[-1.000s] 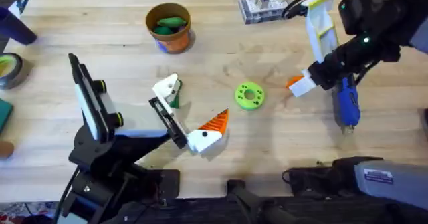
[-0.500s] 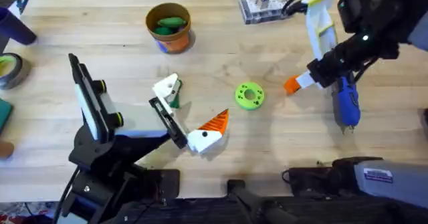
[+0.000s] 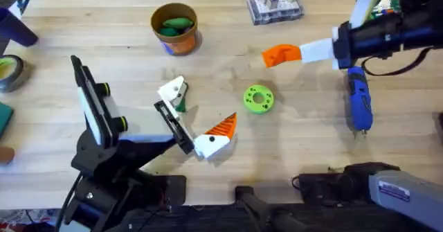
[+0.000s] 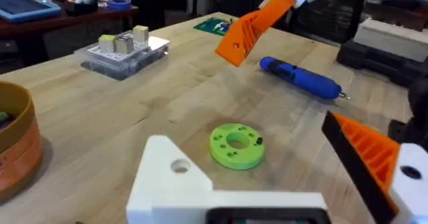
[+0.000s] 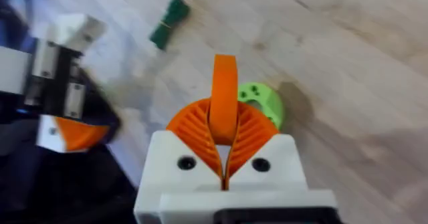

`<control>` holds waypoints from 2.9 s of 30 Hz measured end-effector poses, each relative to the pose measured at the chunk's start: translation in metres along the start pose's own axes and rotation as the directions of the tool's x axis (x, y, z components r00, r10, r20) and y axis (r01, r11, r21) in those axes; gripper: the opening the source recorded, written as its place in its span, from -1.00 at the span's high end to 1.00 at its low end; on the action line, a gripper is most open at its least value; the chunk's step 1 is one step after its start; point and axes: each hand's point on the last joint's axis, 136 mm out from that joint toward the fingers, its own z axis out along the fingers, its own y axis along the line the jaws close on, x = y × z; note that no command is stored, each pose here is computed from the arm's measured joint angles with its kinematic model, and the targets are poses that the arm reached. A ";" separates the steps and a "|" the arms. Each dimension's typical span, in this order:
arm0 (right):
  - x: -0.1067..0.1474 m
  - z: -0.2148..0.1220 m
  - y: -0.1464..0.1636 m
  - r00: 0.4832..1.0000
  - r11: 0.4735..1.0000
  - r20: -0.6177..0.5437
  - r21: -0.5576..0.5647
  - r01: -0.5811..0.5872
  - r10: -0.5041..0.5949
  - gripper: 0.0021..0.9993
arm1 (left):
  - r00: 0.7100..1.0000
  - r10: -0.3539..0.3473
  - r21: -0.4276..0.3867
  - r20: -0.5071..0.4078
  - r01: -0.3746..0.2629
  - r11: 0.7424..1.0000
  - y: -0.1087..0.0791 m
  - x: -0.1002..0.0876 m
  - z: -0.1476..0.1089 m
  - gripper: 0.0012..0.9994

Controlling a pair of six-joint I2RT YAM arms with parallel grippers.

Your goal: Pick up the gripper from the table and insert it into the empty holder that is missing its gripper. Then pick up a screw, insert it into the mounting hole, and use the screwdriver to tighten it. Finally, clean up the table by picking up the vegetable and placing it into the bucket.

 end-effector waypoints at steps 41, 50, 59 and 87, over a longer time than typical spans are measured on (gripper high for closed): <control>0.010 0.113 0.096 0.846 0.492 -0.452 -0.689 -0.532 0.281 0.98 | 1.000 0.000 0.000 0.000 0.000 1.000 0.000 0.000 0.000 -0.98; 0.007 0.119 0.105 0.870 0.497 -0.435 -0.716 -0.490 0.231 0.98 | 1.000 0.000 0.000 0.000 0.000 1.000 0.000 0.000 0.000 -0.98; 0.003 0.127 0.114 0.872 0.498 -0.447 -0.720 -0.483 0.200 0.98 | 1.000 0.000 0.000 0.000 0.000 1.000 0.000 0.000 0.000 -0.98; -0.017 0.154 0.129 0.844 0.503 -0.502 -0.690 -0.521 0.187 0.98 | 1.000 -0.006 -0.150 0.013 0.007 0.989 0.027 -0.002 -0.003 -0.98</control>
